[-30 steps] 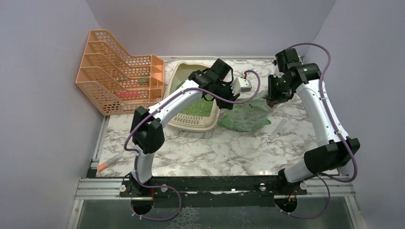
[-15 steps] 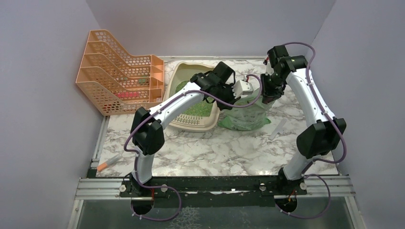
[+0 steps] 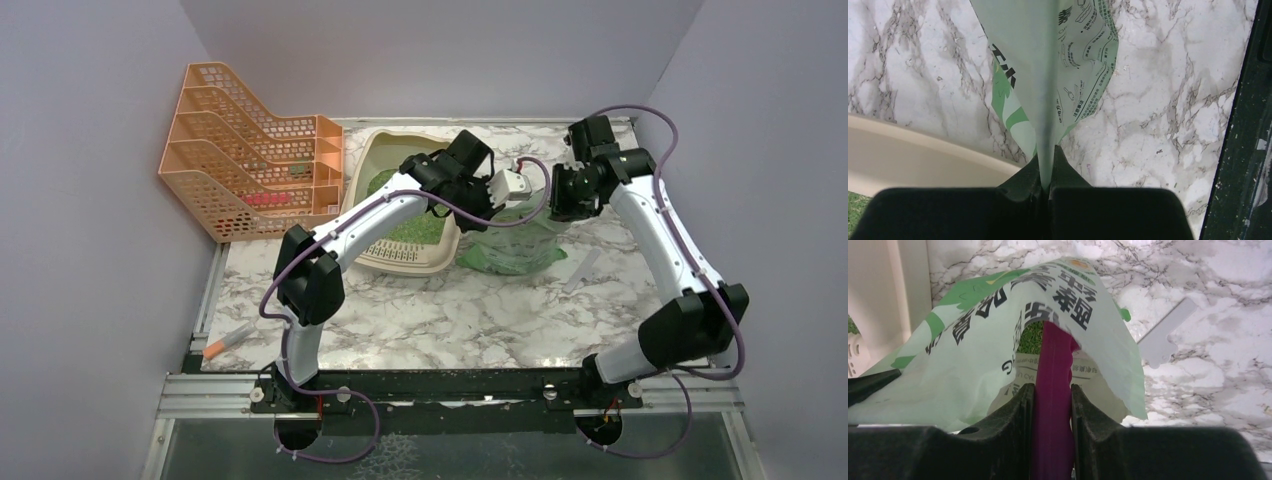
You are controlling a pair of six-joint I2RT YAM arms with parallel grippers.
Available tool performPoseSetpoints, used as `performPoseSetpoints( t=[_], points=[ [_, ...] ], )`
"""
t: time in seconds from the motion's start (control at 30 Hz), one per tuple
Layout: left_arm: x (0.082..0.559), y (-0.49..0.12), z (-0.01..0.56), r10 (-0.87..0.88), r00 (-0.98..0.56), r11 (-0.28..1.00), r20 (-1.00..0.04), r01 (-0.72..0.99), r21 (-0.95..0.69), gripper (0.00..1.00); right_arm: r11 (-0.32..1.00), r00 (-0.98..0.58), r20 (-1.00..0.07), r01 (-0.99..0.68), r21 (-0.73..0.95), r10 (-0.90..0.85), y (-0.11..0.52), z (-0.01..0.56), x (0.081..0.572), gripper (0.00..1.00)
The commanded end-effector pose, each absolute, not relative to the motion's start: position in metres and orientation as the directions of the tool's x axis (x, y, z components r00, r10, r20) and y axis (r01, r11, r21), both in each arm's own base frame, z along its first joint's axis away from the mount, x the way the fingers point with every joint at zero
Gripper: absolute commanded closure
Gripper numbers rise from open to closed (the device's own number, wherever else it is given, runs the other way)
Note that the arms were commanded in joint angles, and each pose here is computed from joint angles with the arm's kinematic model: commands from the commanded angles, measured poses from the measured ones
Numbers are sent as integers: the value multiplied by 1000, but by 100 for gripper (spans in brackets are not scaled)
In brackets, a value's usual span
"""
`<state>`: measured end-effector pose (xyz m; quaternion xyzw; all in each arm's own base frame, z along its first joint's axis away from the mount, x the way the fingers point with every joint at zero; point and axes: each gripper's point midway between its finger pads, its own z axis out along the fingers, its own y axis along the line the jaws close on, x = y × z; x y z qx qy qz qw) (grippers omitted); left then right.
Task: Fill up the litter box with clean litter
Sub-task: 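Scoop the cat litter from the cat litter bag.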
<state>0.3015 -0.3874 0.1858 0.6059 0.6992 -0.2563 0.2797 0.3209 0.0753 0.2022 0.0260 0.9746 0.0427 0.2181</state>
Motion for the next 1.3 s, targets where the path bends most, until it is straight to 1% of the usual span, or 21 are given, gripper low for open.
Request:
performPoseSetpoints(
  t=[0.0,0.07,0.13,0.33,0.5,0.63,0.73,0.83,0.97,1.03,1.07,1.13,1.17,1.27],
  points=[
    [287,-394,194,700,-95,99,-708,994,-36,100,981,-812,-553,121,152,186,73,206,328,68],
    [288,-395,194,699,-96,98,-709,994,-38,100,977,-798,-567,126,173,203,73,207,323,62],
    [288,-397,195,696,-94,96,-712,995,-38,100,975,-790,-576,126,185,211,74,209,319,60],
    [287,-397,196,693,-100,98,-714,994,-45,100,974,-812,-547,113,199,206,77,206,307,58],
    [287,-397,196,694,-103,101,-713,994,-45,100,973,-810,-547,115,201,209,75,213,299,56],
    [288,-397,196,694,-105,104,-712,994,-45,100,969,-800,-560,106,222,216,77,226,295,56],
    [288,-398,195,694,-107,106,-712,993,-46,100,964,-806,-550,92,251,220,82,231,290,56],
    [288,-398,195,694,-108,105,-712,993,-49,100,962,-813,-541,85,259,217,84,229,288,60],
    [287,-398,194,693,-109,101,-713,993,-54,100,963,-827,-523,80,257,208,86,221,290,73],
    [287,-398,195,693,-106,99,-713,994,-52,100,967,-833,-514,90,238,204,84,219,292,75],
    [287,-398,195,693,-107,100,-713,994,-52,100,969,-836,-510,96,227,202,82,219,292,72],
    [287,-398,196,692,-105,100,-714,994,-49,100,971,-839,-506,100,217,200,80,219,292,62],
    [287,-398,196,692,-104,100,-714,994,-48,100,971,-838,-508,99,219,200,80,221,291,59],
    [287,-397,196,694,-106,102,-712,994,-48,100,969,-829,-520,96,229,205,81,226,287,58]
  ],
)
